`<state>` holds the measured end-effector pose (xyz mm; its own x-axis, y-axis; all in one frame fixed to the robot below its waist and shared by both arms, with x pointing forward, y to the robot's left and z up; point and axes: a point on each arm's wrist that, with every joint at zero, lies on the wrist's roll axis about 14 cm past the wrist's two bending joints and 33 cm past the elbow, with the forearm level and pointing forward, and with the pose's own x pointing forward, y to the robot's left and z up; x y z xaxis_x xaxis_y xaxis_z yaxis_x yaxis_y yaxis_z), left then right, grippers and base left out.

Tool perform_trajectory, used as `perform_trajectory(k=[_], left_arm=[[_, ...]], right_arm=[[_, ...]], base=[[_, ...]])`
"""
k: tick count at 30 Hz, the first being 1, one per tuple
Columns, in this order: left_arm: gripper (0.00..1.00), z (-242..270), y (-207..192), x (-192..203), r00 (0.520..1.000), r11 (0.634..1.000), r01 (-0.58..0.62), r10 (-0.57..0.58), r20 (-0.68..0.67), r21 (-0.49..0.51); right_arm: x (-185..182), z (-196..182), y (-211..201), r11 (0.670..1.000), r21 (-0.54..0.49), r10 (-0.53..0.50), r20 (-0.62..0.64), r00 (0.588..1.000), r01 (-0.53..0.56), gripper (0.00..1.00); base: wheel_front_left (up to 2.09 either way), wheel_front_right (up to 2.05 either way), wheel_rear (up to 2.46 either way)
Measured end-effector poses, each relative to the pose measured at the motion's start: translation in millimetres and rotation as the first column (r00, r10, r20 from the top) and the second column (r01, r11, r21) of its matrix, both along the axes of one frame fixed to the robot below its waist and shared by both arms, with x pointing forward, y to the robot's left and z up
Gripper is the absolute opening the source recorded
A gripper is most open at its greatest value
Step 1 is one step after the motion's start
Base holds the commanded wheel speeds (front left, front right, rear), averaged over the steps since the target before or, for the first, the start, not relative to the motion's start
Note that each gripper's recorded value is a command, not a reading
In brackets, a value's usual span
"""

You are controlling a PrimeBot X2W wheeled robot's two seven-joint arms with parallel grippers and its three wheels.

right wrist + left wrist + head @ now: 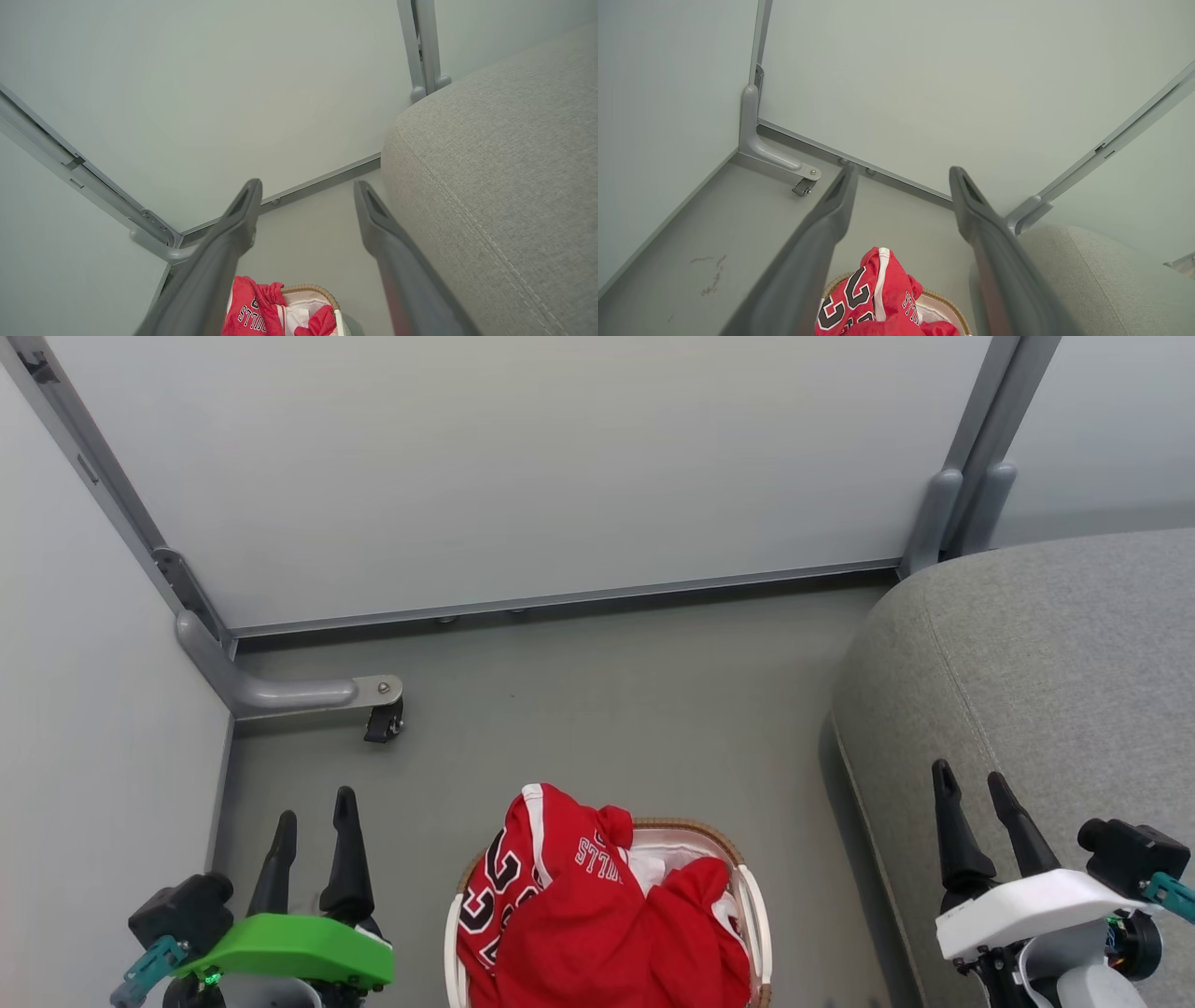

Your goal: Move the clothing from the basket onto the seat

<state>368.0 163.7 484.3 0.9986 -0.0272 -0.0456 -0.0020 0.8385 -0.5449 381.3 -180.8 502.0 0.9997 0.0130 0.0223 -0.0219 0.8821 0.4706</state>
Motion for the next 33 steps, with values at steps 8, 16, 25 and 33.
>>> perform_trajectory(k=[8,16,25,33], left_arm=[[1.0,-5.0,-0.4,-2.9,1.0,0.998,0.005,-0.005,-0.003,0.067],[1.0,-8.1,-2.2,-4.6,1.0,0.991,0.014,-0.014,-0.002,0.131],[1.0,-12.6,-5.7,-6.6,1.0,0.98,0.031,-0.031,-0.004,0.197],[1.0,-17.5,-8.9,-9.0,0.999,0.968,0.049,-0.048,-0.011,0.248]], right_arm=[[-0.3,-0.4,1.4,0.997,-0.081,0.007,0.009,1.0,-0.006,1.0],[0.2,0.5,4.1,0.988,-0.155,0.019,0.02,1.0,-0.016,1.0],[-0.4,-1.2,8.3,0.972,-0.232,0.038,0.024,0.999,-0.031,1.0],[-0.5,-5.0,11.8,0.956,-0.291,0.055,0.019,0.998,-0.047,1.0]], base=[[0.0,0.0,0.0],[0.0,0.0,0.0],[0.0,0.0,0.0],[0.0,0.0,0.0]])
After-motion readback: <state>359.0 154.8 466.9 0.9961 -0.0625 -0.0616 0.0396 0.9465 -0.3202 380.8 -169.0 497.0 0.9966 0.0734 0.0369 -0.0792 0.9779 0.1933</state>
